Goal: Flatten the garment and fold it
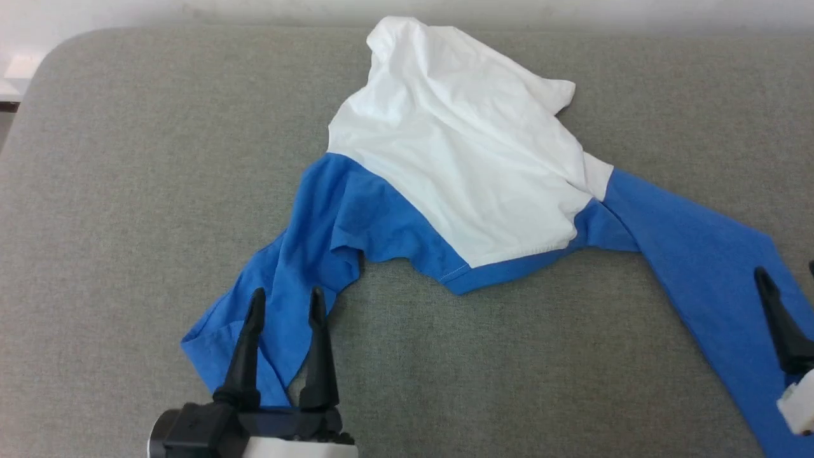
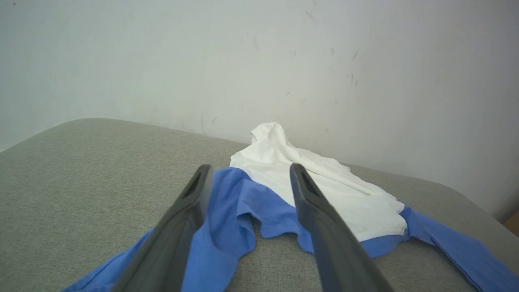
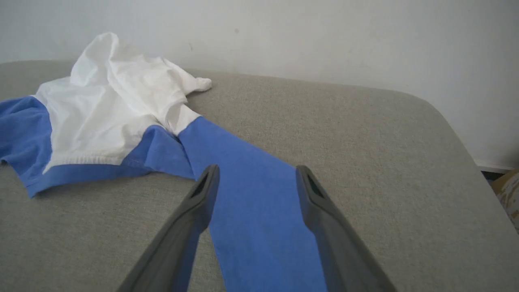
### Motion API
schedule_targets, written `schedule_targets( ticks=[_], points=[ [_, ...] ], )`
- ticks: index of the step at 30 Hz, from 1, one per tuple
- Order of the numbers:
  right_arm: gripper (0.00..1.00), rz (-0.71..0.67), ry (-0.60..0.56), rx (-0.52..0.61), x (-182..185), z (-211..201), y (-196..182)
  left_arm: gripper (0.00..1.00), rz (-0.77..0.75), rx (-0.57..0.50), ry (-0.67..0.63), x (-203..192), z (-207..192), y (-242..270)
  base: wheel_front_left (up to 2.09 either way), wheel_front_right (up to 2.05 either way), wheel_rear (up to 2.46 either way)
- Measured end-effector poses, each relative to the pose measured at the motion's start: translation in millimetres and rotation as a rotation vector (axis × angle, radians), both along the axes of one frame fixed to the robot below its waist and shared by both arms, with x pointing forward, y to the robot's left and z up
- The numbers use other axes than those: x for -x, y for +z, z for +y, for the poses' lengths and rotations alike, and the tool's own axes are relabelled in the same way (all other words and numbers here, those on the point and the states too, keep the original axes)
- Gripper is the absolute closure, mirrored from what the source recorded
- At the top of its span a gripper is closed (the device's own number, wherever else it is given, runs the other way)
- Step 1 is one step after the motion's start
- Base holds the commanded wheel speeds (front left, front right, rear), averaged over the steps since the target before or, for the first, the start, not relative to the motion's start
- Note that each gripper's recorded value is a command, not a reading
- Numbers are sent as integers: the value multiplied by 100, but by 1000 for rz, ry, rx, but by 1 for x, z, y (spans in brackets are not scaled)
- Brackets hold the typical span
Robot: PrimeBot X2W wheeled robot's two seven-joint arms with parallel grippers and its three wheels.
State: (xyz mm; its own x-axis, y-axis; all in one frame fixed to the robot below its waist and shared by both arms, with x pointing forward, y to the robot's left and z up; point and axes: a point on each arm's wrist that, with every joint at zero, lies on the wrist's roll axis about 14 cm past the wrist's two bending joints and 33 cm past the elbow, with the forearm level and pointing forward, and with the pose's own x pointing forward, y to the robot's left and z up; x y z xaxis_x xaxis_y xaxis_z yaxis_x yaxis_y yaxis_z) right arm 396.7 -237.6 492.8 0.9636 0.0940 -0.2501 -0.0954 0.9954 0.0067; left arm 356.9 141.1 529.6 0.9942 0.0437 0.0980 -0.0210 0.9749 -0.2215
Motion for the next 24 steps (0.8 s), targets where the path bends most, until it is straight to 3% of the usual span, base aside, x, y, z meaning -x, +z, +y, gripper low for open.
schedule_targets(
  ticks=[4,9,15,16,17,18,24],
  points=[
    [0,200,9,73,5,-23,-38,0,7,4,-24,-10,-10,-6,0,0,0],
    [0,560,36,90,47,-33,-103,0,24,-5,-22,-17,-12,-14,0,0,0],
    [0,641,73,102,56,-26,-125,0,39,-12,-4,-18,-7,-19,0,0,0],
    [15,637,68,99,56,-27,-127,0,38,-11,-1,-18,-6,-18,0,0,0],
    [74,624,63,96,54,-27,-126,0,34,-13,0,-18,-6,-17,0,0,0],
    [100,611,60,98,53,-27,-126,0,30,-17,1,-17,-6,-16,0,0,0],
    [100,497,24,75,37,-31,-105,0,7,-22,-3,-18,-7,-10,0,0,0]
  ],
)
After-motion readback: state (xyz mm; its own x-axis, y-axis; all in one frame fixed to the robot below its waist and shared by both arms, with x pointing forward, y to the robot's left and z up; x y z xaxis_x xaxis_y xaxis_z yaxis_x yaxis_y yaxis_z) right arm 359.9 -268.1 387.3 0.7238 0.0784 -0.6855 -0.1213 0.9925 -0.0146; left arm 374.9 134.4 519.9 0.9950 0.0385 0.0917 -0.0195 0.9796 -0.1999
